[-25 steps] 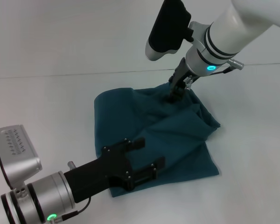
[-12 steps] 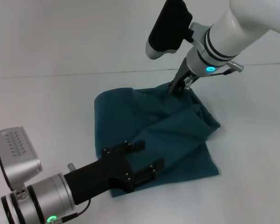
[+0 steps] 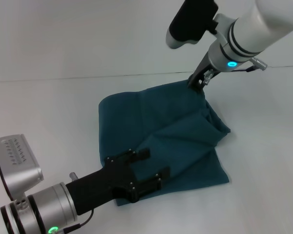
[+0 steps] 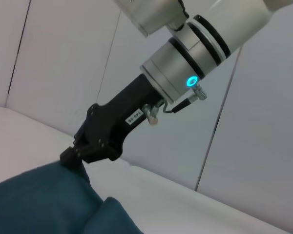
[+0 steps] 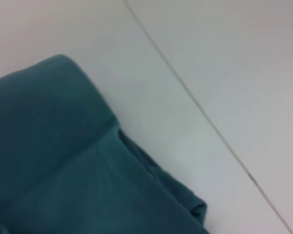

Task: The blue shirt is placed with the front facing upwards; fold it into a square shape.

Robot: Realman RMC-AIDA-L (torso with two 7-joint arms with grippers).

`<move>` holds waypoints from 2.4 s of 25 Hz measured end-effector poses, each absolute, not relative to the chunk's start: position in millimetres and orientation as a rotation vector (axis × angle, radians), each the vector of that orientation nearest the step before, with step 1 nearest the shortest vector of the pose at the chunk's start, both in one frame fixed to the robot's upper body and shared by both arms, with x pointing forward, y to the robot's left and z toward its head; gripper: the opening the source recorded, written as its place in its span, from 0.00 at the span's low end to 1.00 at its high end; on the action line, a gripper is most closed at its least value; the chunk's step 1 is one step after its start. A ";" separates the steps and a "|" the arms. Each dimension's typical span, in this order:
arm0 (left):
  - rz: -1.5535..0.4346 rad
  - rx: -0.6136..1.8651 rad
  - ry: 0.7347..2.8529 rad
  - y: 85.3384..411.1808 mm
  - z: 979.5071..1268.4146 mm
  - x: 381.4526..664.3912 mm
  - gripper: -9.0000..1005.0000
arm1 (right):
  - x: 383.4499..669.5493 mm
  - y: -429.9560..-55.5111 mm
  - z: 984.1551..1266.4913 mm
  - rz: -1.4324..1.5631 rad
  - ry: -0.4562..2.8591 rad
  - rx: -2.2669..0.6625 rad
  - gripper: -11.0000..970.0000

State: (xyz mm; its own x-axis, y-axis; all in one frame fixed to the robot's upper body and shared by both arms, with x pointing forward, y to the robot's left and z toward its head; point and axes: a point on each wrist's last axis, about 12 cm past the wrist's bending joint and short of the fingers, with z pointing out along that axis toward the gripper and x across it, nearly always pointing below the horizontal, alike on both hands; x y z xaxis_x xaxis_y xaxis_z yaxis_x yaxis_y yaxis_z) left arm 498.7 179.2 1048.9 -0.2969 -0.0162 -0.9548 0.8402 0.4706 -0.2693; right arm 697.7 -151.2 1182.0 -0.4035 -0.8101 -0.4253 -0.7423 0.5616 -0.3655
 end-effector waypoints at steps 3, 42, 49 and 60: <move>-1.006 0.721 1.655 179.2 1048.9 498.7 0.72 | 700.2 -154.9 1184.4 -0.161 2.236 -1.197 0.03; -1.004 0.677 1.653 195.9 1046.4 494.3 0.72 | 642.5 -215.4 1204.2 0.279 2.441 -0.924 0.67; -1.004 0.691 1.657 194.9 1045.9 494.8 0.72 | 630.4 -230.0 1179.3 0.345 2.492 -0.869 0.74; -1.005 0.698 1.655 193.7 1046.6 496.0 0.72 | 636.7 -222.3 1161.3 0.371 2.467 -0.848 0.74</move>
State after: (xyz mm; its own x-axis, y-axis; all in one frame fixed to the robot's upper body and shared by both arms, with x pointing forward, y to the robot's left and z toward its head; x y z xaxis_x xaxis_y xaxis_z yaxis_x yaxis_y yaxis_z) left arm 496.0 193.7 1046.6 -0.2999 -0.0313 -0.9535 0.8316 0.4811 -0.2774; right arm 636.7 -222.3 1161.3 -0.6803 -0.4963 -0.5393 -0.6331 0.7687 0.0912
